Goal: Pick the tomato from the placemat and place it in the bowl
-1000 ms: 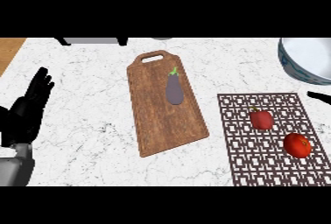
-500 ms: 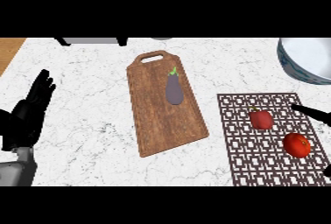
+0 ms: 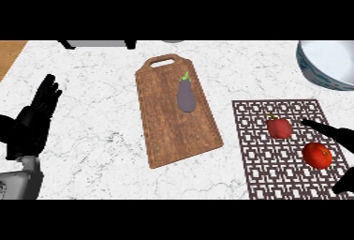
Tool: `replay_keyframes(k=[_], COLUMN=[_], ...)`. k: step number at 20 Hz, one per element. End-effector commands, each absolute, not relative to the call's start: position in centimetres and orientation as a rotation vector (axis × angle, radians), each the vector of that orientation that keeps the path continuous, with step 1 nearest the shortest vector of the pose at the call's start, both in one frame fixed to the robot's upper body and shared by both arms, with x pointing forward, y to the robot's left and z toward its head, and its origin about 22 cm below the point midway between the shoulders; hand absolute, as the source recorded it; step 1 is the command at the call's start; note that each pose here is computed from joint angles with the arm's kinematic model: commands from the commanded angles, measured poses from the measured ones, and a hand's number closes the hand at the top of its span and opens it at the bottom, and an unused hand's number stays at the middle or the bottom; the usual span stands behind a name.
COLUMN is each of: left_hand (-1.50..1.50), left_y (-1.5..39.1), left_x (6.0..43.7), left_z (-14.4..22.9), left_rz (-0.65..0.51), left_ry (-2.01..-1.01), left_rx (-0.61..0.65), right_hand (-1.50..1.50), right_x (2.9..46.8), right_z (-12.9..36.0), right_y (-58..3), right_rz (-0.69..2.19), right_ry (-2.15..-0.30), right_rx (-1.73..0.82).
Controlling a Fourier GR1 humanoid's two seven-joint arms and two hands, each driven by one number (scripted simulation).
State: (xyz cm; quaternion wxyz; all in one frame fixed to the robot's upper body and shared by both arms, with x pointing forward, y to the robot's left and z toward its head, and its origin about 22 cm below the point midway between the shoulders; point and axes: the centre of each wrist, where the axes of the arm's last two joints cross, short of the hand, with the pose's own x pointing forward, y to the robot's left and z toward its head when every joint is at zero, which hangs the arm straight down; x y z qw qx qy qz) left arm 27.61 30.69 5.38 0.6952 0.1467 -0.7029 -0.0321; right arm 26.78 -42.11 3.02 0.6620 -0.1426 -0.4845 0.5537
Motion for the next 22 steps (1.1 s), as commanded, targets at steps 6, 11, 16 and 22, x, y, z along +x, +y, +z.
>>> replay_keyframes(k=[6,11,16,22], left_hand=[0.0,0.0,0.0,0.0], left_y=[30.4,30.3,31.1,30.3], left_x=[28.4,27.0,26.9,28.4], left_z=[5.8,5.7,5.3,6.4], left_rz=[-0.069,-0.064,-0.069,-0.082], left_ry=[-1.562,-1.579,-1.577,-1.581], left_rx=[0.328,0.311,0.305,0.293], right_hand=[-1.5,1.5,1.5,1.5], right_x=[27.9,29.4,30.8,34.4], right_z=[2.6,0.7,1.1,1.6], right_y=[-40.6,-40.4,-37.5,-33.7], right_rz=[1.254,1.284,1.264,1.197], right_ry=[-1.05,-1.106,-1.148,-1.096], right_rx=[-0.316,-0.22,-0.23,-0.415])
